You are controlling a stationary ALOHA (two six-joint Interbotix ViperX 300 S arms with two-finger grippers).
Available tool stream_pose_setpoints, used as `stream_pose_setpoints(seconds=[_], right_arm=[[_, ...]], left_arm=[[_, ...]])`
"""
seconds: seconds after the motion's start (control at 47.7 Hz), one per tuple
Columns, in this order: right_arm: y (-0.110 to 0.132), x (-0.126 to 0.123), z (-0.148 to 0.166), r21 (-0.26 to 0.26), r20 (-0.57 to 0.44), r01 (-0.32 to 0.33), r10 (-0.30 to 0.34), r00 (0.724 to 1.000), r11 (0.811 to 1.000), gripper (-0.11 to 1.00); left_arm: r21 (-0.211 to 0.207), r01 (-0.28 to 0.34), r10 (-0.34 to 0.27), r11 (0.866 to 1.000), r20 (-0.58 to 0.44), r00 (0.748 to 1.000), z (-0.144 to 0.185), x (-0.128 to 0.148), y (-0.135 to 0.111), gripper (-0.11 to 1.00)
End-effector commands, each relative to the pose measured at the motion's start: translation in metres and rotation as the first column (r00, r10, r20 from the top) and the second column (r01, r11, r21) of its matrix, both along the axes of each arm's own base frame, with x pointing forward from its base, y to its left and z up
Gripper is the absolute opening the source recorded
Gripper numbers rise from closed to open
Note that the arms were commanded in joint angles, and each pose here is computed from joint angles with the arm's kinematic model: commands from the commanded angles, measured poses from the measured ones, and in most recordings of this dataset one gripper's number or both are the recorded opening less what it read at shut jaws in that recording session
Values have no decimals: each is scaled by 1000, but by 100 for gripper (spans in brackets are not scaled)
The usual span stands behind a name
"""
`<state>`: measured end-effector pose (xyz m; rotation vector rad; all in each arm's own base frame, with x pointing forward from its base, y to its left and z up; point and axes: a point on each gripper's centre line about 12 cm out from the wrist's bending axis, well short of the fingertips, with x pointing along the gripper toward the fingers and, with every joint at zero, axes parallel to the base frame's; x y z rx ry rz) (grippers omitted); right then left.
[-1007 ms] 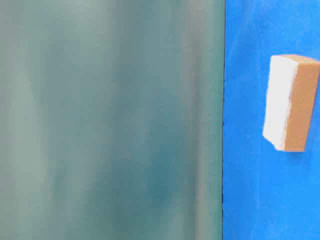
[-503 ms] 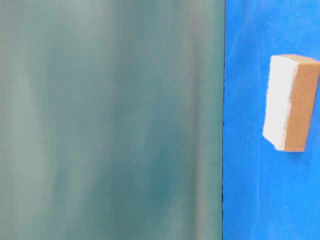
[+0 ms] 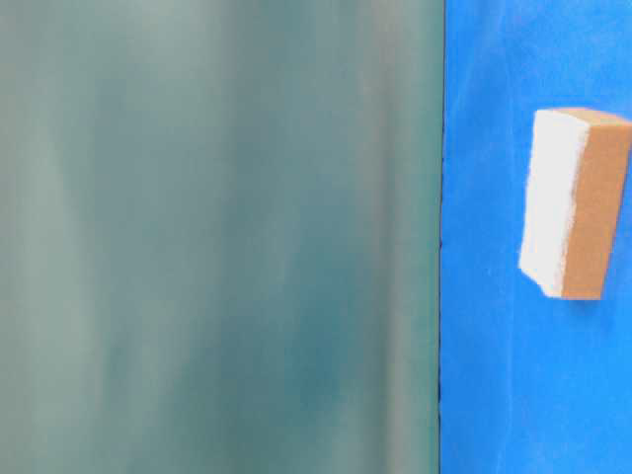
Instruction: Hand over the sponge with the left arm and wipe it with the right arm.
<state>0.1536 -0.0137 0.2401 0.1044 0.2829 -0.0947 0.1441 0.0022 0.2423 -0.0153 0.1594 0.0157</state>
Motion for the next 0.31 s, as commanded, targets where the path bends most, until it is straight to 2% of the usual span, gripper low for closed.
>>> stream_pose_setpoints(seconds=[0.0,0.294], right_arm=[[-1,2,4,-3,10,3,-3,1000,1000,70],[-1,2,5,-3,12,3,-3,1000,1000,70]], left_arm=[[-1,0,0,1000,11,1000,4,1,0,81],[0,2,-2,1000,11,1000,4,1,0,81]])
